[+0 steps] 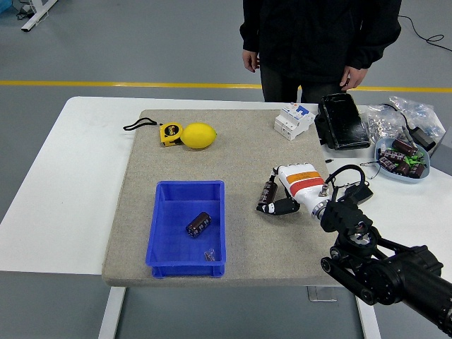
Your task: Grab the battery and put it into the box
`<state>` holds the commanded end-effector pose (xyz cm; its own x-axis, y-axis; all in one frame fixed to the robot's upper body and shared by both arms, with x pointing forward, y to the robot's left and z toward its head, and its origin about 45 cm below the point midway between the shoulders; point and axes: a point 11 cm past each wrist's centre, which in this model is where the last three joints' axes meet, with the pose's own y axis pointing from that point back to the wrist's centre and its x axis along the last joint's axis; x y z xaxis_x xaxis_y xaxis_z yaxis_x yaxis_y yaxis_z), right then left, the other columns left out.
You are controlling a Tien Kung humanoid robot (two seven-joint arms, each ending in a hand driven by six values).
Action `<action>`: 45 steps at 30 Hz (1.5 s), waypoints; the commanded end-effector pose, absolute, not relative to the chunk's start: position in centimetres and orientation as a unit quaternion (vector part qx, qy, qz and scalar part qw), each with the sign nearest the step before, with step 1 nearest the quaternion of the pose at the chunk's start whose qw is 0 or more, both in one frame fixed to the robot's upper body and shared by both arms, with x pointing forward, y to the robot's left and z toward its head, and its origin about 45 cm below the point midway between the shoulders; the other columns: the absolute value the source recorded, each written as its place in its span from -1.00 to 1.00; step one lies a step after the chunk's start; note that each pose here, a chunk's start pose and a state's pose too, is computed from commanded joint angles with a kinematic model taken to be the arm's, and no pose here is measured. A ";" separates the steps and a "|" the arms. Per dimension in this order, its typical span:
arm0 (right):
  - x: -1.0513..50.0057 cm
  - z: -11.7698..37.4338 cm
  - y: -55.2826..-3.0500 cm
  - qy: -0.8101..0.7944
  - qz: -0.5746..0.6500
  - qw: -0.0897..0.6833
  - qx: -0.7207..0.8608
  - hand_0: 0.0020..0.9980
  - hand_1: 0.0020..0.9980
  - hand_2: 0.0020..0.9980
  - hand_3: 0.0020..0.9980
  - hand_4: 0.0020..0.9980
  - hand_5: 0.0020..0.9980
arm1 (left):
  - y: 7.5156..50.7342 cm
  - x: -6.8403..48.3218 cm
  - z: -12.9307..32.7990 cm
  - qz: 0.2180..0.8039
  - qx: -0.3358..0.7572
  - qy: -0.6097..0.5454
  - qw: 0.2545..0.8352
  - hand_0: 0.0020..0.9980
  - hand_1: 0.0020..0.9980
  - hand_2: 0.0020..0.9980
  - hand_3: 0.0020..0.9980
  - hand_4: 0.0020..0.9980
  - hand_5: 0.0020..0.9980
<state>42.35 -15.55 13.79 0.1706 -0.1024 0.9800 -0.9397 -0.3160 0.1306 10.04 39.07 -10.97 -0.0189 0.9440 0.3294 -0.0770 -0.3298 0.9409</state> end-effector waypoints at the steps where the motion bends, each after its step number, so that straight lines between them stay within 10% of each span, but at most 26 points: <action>1: 42.4 13.8 -15.6 -0.408 0.499 0.420 0.639 -0.75 -0.87 -0.71 -0.14 1.00 -0.06 | 39.1 10.0 -11.0 0.597 0.555 0.391 0.427 0.44 0.36 0.37 0.17 0.27 0.09; 11: 42.4 15.9 -15.0 -0.436 0.497 0.385 0.644 -0.80 -0.91 -0.74 -0.19 1.00 -0.11 | 39.2 9.7 -11.0 0.597 0.557 0.392 0.425 0.44 0.35 0.36 0.17 0.27 0.09; 12: 42.4 16.6 -14.6 -0.446 0.495 0.371 0.647 -0.86 -0.93 -0.76 -0.47 0.73 -0.43 | 39.3 9.6 -11.0 0.597 0.558 0.392 0.424 0.44 0.35 0.36 0.17 0.27 0.09; 18: 42.0 19.4 -12.2 -0.467 0.500 0.312 0.660 -0.89 -0.94 -0.77 -0.58 0.66 -0.53 | 39.4 9.4 -11.0 0.595 0.561 0.391 0.423 0.44 0.35 0.36 0.17 0.27 0.08; 41: 37.9 19.5 -4.8 -0.391 0.507 0.282 0.715 -0.87 -0.94 -0.77 -0.59 0.65 -0.59 | 39.6 9.6 -10.9 0.598 0.558 0.391 0.423 0.44 0.35 0.35 0.17 0.27 0.08; 42: 37.9 19.3 -4.7 -0.383 0.505 0.290 0.717 -0.73 -0.83 -0.64 0.47 1.00 0.08 | 39.6 9.6 -10.9 0.598 0.558 0.391 0.423 0.44 0.35 0.35 0.17 0.27 0.08; 45: 37.6 18.6 -4.5 -0.357 0.504 0.309 0.723 -0.73 -0.83 -0.64 0.47 1.00 0.08 | 39.6 9.6 -10.9 0.598 0.558 0.391 0.422 0.44 0.35 0.35 0.17 0.27 0.08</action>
